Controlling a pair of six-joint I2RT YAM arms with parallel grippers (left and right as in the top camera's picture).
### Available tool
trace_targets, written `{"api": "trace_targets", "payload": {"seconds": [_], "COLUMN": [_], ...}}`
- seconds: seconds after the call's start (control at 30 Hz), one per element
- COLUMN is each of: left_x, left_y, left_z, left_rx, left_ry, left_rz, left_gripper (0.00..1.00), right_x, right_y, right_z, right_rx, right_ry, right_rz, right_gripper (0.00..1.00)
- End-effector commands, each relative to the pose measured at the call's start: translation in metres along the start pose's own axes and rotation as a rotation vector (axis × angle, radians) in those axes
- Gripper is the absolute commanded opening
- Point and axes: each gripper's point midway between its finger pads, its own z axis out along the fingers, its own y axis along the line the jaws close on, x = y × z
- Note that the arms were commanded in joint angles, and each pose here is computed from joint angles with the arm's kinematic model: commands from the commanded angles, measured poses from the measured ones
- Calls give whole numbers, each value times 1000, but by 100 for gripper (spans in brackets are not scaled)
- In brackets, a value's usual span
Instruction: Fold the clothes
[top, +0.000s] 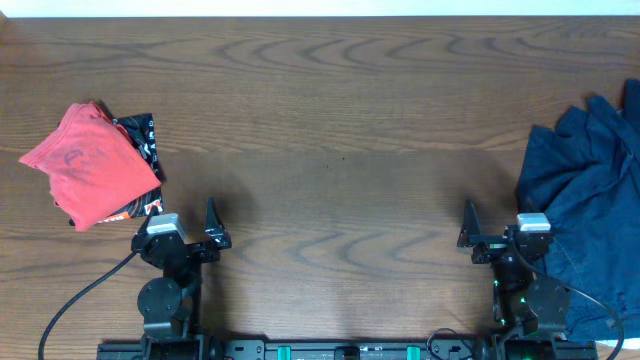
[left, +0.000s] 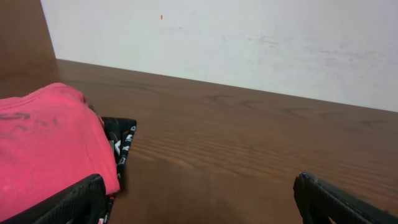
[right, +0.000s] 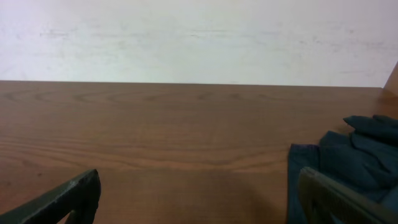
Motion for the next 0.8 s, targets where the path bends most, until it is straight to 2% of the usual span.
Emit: {"api": "trace_targets", "payload": {"seconds": [0.0,0.77], "left_x": [16,17], "left_y": [5,5], "left_z": [1,1], "left_rx": [-22,-21], "left_ry": [52,52], "left_rz": [16,15], "left_gripper": [98,98], "right_x": [0,1], "right_y": [5,-3], "right_z": [0,0], "right_rx": [-22,27], "right_ry": [-1,1], "right_rz": [10,-6], "right_gripper": [99,99]}}
